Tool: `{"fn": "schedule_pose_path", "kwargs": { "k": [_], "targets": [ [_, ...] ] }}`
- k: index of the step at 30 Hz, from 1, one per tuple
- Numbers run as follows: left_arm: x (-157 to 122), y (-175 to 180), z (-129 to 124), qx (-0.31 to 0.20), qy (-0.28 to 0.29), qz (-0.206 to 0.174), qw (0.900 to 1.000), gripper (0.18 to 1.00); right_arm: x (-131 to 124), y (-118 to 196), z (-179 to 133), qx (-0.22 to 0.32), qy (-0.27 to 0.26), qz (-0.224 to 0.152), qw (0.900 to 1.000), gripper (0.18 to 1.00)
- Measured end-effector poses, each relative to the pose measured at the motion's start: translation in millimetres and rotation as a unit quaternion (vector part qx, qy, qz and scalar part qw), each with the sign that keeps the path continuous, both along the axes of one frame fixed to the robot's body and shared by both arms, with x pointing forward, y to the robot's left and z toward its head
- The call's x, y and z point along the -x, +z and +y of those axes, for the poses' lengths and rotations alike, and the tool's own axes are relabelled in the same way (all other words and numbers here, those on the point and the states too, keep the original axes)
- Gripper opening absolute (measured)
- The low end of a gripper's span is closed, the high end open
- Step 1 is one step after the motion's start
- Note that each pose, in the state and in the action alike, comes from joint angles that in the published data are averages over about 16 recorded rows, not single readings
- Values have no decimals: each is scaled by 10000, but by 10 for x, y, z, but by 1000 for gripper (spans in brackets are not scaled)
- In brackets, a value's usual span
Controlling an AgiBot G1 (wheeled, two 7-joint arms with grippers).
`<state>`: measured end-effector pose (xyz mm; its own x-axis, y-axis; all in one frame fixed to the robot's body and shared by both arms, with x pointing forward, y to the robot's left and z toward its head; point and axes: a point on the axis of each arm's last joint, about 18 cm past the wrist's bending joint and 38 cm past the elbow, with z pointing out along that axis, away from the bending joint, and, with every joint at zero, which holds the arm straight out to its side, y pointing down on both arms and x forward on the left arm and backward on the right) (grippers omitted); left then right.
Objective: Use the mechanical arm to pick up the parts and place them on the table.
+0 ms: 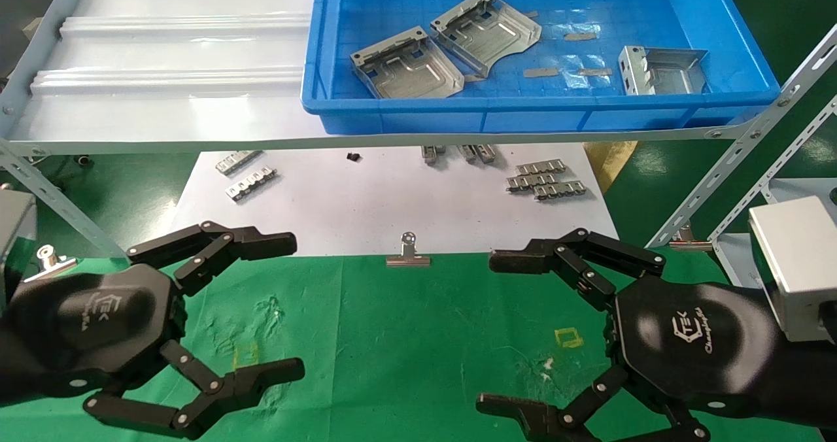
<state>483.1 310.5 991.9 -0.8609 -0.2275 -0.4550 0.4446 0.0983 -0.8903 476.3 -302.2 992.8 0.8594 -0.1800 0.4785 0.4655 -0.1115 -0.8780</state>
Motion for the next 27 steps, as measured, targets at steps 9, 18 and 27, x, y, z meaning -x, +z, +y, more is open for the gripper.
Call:
{"fn": "schedule_pose_path", "kwargs": {
  "k": [9,18,27],
  "targets": [
    [0,0,0,0,0,0,10000,1000,0,0,0,0,0,0,10000,1001],
    [0,0,0,0,0,0,10000,1000,0,0,0,0,0,0,10000,1001],
    [0,0,0,0,0,0,10000,1000,0,0,0,0,0,0,10000,1001]
  ]
}}
